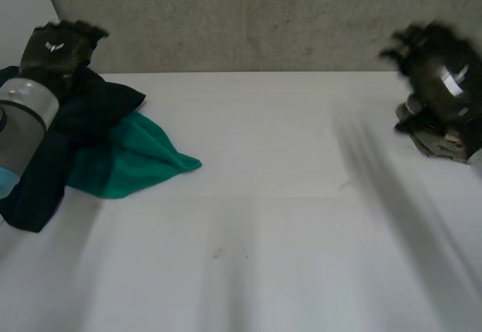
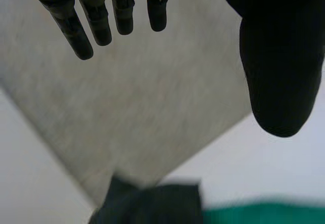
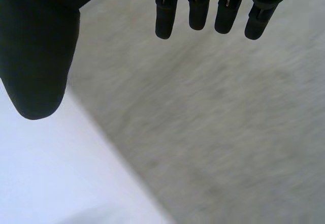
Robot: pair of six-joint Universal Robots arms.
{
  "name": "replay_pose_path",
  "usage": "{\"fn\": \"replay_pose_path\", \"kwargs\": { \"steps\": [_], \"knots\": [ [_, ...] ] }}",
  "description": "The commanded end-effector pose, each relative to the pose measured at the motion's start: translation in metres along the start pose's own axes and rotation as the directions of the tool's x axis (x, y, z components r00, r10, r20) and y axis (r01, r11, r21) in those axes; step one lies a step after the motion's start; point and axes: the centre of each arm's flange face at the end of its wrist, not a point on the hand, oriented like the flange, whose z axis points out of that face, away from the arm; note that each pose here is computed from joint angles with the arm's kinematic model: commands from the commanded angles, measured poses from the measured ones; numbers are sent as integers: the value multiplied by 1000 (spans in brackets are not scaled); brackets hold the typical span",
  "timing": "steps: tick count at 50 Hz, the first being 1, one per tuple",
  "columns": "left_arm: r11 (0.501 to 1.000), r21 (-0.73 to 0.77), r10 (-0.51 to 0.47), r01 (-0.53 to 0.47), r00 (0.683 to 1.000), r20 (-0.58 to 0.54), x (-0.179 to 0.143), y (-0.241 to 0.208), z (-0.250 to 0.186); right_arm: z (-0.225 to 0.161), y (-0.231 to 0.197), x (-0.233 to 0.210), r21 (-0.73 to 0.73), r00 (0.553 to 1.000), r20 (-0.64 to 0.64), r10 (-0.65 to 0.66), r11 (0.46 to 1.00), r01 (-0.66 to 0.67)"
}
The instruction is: Fold the laundry.
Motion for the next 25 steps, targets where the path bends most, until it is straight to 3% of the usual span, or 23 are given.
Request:
{"fn": "replay_pose_path", "kwargs": {
  "steps": [1,5,12,16,20,25],
  "knots": [
    [955,-178,254,-235,963,94,-45,96,44,-19,52,-36,-312,990,143,16,949,30],
    [929,-238,322,-283,936,142,-62,131,57,-23,68,-43,-365,982,184,-30,926,96],
    [932,-226,317,-283,939,134,-53,137,63,-27,75,-45,-388,979,199,-55,912,130],
    [963,-107,263,-249,954,145,-34,85,61,-27,76,-43,-391,980,194,-53,912,127],
    [991,52,120,-126,986,117,-5,18,47,-26,73,-41,-387,981,183,-64,913,132],
    [968,233,-86,94,995,-45,53,-66,10,-26,72,-36,-400,985,149,-87,906,141]
  ]
}}
